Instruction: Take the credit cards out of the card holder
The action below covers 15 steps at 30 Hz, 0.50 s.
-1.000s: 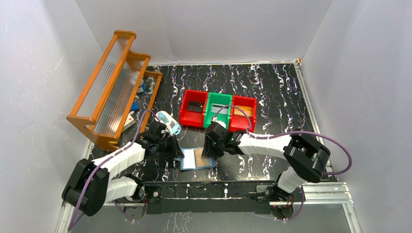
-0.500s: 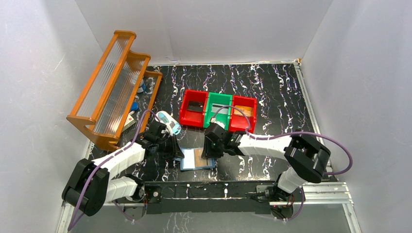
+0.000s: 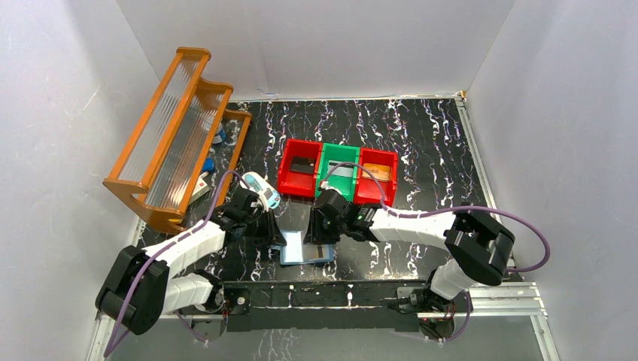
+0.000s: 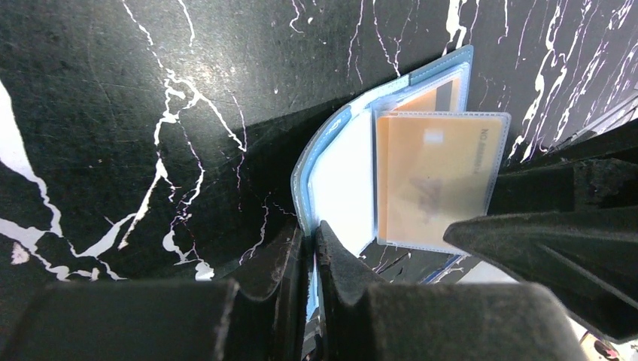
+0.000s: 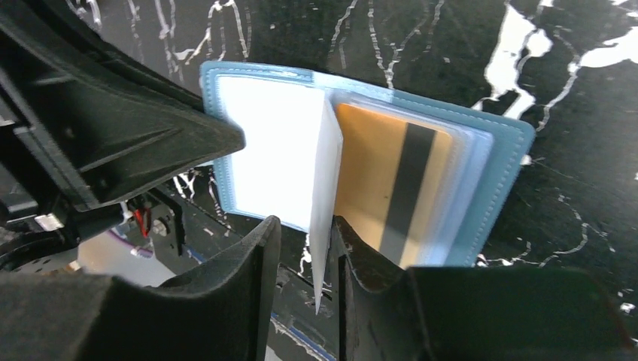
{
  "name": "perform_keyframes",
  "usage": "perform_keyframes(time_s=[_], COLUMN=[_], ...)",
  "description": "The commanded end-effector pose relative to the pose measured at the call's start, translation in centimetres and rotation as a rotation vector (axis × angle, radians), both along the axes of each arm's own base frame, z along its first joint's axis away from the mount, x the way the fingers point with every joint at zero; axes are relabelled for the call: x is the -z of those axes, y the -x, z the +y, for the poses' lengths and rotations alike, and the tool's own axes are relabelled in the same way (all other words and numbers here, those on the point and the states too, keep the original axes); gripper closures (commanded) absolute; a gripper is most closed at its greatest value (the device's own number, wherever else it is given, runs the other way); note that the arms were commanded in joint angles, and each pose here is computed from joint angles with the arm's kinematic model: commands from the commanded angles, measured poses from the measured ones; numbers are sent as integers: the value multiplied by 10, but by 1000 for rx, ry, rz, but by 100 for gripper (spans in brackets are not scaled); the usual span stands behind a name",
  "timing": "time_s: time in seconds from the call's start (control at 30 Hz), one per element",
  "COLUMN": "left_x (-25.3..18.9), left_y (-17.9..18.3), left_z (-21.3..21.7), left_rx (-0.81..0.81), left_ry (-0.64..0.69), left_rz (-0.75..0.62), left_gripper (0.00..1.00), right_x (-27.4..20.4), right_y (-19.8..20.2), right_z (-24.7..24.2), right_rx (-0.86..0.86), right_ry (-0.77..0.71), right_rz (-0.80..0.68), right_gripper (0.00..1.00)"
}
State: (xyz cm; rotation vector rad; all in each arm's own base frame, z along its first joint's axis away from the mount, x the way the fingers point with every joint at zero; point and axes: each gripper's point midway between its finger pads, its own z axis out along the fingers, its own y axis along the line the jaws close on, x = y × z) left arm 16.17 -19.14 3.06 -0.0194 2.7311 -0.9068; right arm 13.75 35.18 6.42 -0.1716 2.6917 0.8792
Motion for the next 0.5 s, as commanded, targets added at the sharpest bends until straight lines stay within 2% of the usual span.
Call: perform_keyframes(time_s=[0.0, 0.3, 0.47], left_x=[-4, -7, -4], left_y=[8, 11, 10], left_z=[-6, -19, -11], left_rx=[40, 36, -28], left_ry=[30, 78, 37], left_rz=[9, -9, -18], left_gripper=[95, 95, 80], right_x=[-33, -29, -30], right_y=[-1, 10, 13], right_z=[33, 45, 45], right_rx=[-44, -67, -66], right_ry=[-154, -253, -276], right_rz=[-16, 45, 55], right_gripper=[59, 51, 49])
